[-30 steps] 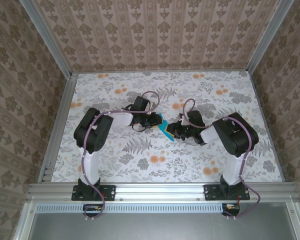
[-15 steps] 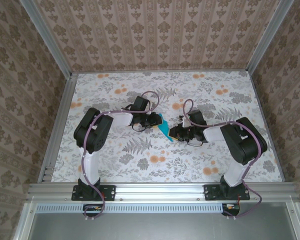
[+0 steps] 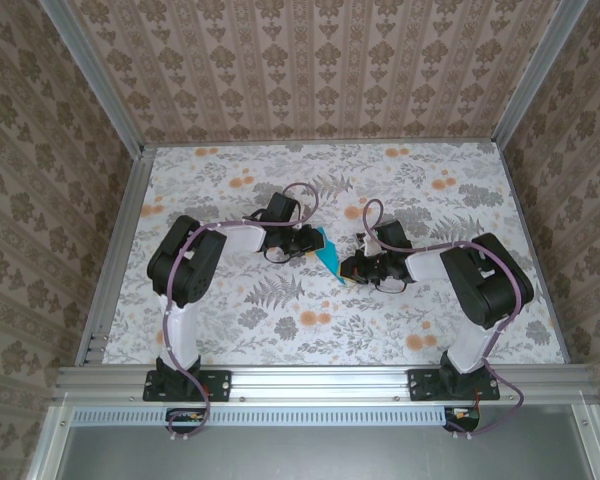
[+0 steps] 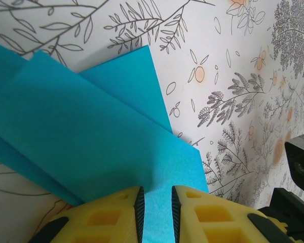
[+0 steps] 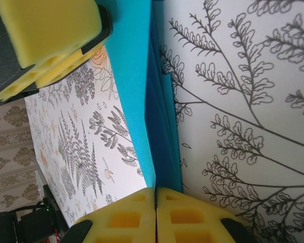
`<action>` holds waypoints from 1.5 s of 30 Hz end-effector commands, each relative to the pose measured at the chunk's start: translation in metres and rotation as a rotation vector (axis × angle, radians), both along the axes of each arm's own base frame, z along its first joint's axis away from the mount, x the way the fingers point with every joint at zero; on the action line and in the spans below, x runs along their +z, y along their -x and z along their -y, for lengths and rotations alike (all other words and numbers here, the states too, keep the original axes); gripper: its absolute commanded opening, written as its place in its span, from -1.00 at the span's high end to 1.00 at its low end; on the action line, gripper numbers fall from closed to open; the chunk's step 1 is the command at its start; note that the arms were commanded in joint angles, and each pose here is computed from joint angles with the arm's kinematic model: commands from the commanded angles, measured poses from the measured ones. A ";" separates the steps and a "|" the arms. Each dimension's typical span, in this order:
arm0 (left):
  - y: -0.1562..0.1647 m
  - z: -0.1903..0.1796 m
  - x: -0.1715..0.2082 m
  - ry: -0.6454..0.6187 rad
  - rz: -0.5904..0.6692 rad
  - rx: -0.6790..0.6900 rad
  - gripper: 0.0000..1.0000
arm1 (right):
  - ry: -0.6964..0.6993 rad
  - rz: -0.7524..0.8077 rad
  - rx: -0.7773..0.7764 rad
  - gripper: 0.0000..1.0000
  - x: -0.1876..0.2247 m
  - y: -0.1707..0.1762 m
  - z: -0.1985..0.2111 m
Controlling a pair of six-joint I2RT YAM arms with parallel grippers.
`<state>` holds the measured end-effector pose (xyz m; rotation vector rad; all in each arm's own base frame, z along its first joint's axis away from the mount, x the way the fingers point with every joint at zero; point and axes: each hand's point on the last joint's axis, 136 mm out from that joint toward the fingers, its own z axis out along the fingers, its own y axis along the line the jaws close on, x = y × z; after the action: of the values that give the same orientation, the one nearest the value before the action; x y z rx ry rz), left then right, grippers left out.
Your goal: Fold a paper plane with a square sheet of paper (pick it up from the middle)
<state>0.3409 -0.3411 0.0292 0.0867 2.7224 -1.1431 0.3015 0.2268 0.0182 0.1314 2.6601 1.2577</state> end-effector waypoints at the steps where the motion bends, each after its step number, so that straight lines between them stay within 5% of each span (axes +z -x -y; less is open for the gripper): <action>1: 0.000 -0.014 -0.003 -0.029 -0.023 0.039 0.51 | 0.041 -0.078 0.017 0.87 -0.016 0.012 0.006; 20: 0.016 0.012 0.054 0.097 0.064 -0.062 0.34 | 0.168 -0.158 0.040 0.90 -0.039 0.026 0.018; 28: 0.047 0.025 0.039 0.091 0.016 -0.109 0.38 | 0.180 -0.161 0.042 0.88 -0.041 0.025 0.018; 45: 0.052 0.023 -0.003 -0.015 -0.078 -0.078 0.51 | 0.186 -0.152 0.061 0.81 -0.037 0.027 0.017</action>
<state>0.2856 -0.3679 0.0358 0.2166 2.7711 -1.2245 0.2992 0.2281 0.0125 0.0675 2.7570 1.2052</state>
